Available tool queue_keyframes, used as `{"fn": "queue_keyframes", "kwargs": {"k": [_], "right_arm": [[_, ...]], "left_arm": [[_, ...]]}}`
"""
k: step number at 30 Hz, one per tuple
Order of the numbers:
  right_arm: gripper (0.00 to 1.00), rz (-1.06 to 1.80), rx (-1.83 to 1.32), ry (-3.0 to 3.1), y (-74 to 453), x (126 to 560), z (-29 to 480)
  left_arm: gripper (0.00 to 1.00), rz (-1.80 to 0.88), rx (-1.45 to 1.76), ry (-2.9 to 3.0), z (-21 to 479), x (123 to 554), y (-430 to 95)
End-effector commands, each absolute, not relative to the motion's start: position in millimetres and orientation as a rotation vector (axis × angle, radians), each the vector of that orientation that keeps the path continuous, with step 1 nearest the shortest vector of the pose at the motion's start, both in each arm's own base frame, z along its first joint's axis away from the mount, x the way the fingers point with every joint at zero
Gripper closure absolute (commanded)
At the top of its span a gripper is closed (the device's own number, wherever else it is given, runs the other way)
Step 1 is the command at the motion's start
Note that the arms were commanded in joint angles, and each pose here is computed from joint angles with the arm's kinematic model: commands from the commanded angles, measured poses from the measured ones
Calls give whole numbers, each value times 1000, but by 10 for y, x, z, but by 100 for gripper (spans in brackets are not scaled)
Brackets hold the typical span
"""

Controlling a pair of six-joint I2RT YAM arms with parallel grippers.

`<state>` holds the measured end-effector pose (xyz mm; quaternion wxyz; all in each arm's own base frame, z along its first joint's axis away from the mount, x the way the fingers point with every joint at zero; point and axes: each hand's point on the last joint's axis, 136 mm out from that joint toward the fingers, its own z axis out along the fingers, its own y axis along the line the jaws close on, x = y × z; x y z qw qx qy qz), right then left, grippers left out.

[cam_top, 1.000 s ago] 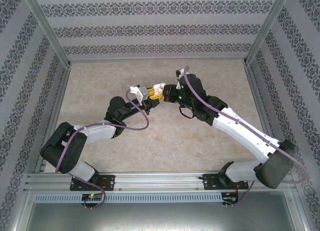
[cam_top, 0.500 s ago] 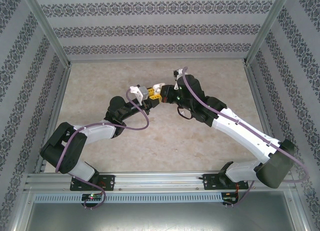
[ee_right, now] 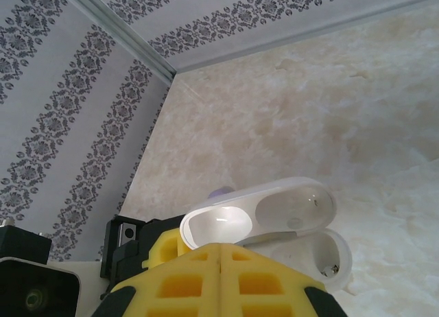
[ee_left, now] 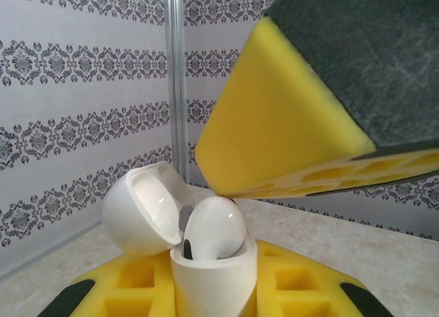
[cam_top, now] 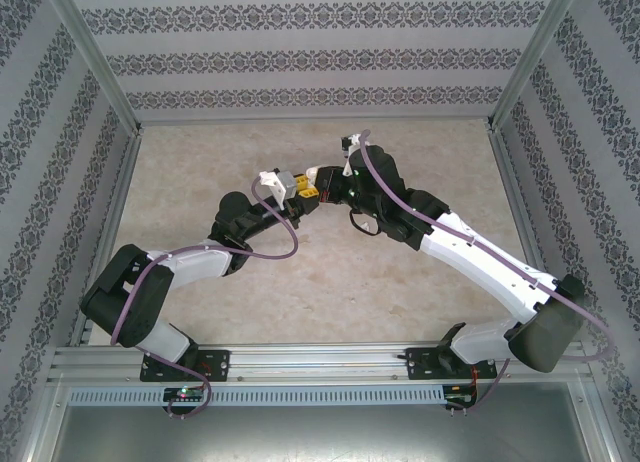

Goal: Insert the wireless bluetooth earbuds into the charging case

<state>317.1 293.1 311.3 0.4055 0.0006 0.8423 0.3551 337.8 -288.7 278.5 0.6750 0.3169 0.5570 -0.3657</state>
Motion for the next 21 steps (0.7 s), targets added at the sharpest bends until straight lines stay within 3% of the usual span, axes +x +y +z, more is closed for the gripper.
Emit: {"fn": "queue_keyframes", "kwargs": {"k": [1,7,10,13,15,21], "right_arm": [[100,884,65,2023,2668,3173,3422],[99,756,201,2059,2011,3143,3179],[84,690,265,2173,1801,3169,2713],[55,567,283,2312,1688,3196,2156],[44,489,258,2397,1666,3218,1852],[33,236,33,2605,1647,3351,1247]], "left_arm": [[100,-829,714,1164,3047,3294,-2879],[100,-806,694,1167,3057,3300,-2792],[100,-798,691,1168,3067,3283,-2754],[100,-784,683,1170,3090,3258,-2710],[100,-776,681,1167,3121,3231,-2681],[100,-758,683,1171,3173,3130,-2605]]}}
